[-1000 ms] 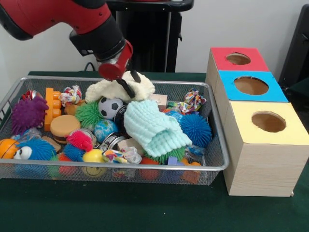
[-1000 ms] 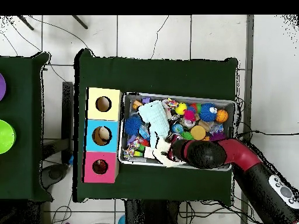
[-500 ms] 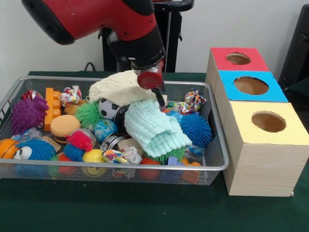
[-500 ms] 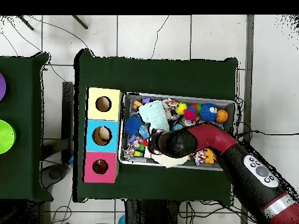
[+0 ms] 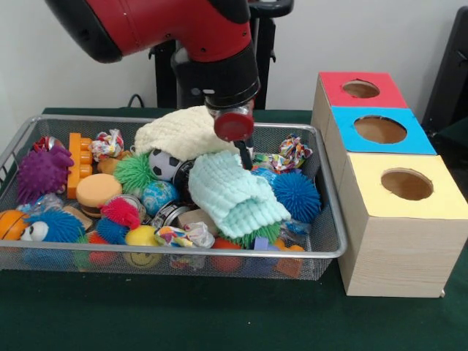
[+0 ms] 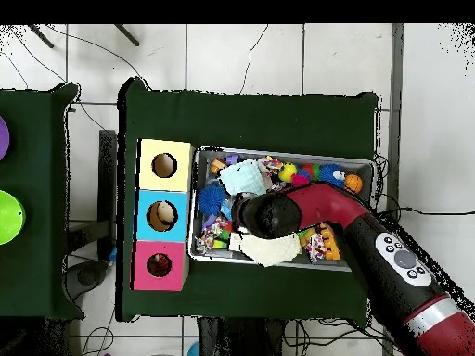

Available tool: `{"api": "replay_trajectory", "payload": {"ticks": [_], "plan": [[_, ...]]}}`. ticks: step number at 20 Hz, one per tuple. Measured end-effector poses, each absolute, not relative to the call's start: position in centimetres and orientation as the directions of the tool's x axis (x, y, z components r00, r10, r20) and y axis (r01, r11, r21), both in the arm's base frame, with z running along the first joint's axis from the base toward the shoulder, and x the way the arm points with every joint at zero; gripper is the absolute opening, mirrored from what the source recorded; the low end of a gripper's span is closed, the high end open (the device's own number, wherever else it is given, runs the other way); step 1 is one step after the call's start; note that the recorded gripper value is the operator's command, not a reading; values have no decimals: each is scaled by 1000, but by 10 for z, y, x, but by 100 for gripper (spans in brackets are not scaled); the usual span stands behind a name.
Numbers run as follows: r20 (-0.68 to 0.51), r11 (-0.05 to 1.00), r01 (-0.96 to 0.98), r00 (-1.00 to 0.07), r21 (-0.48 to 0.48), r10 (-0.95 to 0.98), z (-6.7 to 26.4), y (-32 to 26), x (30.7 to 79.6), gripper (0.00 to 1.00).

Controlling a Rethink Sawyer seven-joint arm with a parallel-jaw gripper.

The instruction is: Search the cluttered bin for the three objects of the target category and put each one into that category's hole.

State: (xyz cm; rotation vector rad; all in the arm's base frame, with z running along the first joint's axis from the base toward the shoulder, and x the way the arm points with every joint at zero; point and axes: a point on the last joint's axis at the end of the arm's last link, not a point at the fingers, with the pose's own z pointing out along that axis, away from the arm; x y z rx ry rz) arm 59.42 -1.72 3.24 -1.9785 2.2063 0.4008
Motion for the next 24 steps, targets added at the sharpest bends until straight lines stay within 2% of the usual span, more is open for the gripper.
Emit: {"api": "replay_trajectory", "payload": {"ticks": [6,11,24], "plan": [[-265,146,-987,-160,72,-951,23,-48,592,100],[-221,137,-991,-137,16,-966,7,-66,584,100],[-212,135,-991,-128,-19,-969,0,-65,583,100]]}}
